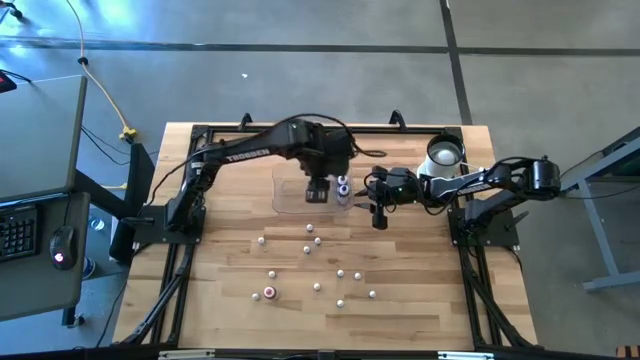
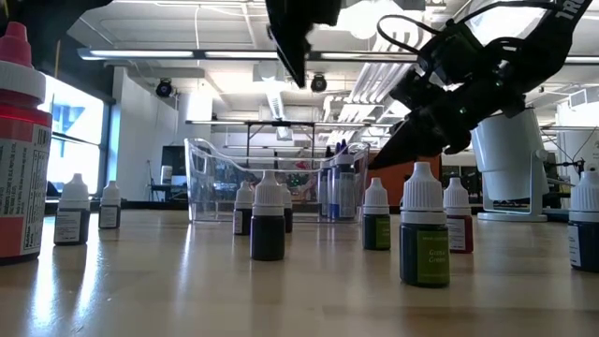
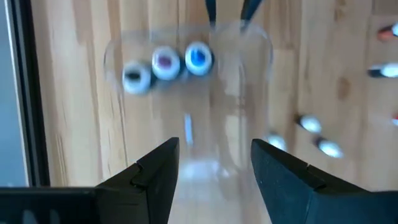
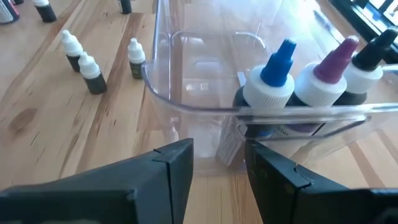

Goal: Pick & Place food coloring
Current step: Put the large pink food coloring bottle into the transparent bin

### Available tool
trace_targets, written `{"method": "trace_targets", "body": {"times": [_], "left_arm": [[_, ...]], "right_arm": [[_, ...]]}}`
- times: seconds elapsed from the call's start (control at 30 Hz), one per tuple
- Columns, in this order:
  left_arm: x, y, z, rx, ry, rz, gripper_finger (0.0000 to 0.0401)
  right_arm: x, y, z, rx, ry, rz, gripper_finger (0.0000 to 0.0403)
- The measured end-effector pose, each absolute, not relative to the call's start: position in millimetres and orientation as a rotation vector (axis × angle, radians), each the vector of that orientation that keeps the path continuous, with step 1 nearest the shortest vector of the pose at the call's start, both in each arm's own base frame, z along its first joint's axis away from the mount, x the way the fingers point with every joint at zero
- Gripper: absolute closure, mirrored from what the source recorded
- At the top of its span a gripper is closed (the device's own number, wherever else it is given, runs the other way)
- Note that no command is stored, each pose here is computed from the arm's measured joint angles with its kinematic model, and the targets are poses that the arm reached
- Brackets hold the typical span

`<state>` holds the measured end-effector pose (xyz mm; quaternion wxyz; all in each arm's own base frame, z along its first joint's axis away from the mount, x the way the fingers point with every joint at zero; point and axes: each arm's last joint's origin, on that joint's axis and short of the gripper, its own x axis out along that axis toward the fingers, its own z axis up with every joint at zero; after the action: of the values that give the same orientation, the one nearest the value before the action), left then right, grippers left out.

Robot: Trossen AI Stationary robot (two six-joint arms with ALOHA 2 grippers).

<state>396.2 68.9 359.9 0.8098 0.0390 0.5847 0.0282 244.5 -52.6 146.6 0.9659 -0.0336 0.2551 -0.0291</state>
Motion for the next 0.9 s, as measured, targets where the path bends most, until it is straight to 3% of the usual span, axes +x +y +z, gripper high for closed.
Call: {"method": "trace_targets", "body": {"times": [0.23,0.4,0.7,0.9], "left_arm": [[345.4,60.5,399.0,-0.023,1.239,0.175,0.0206],[303.9,53.9,399.8,-0.016,1.259,0.188,0.0206],[248.1,13.5,324.1,-0.296,1.073,0.056,0.0206],[237.9,-38.6,291.8,-0.569,1.156,-0.074,0.0206]], "right_arm": [[234.9,-46.0,151.2,-0.064,0.586,-0.036,0.0265],[225.6,-39.9,166.4,-0.063,0.569,-0.020,0.0265],[221.6,-20.2,187.3,-0.090,0.454,0.088,0.0265],[222.3,-20.0,188.9,-0.100,0.437,0.087,0.0265]]}}
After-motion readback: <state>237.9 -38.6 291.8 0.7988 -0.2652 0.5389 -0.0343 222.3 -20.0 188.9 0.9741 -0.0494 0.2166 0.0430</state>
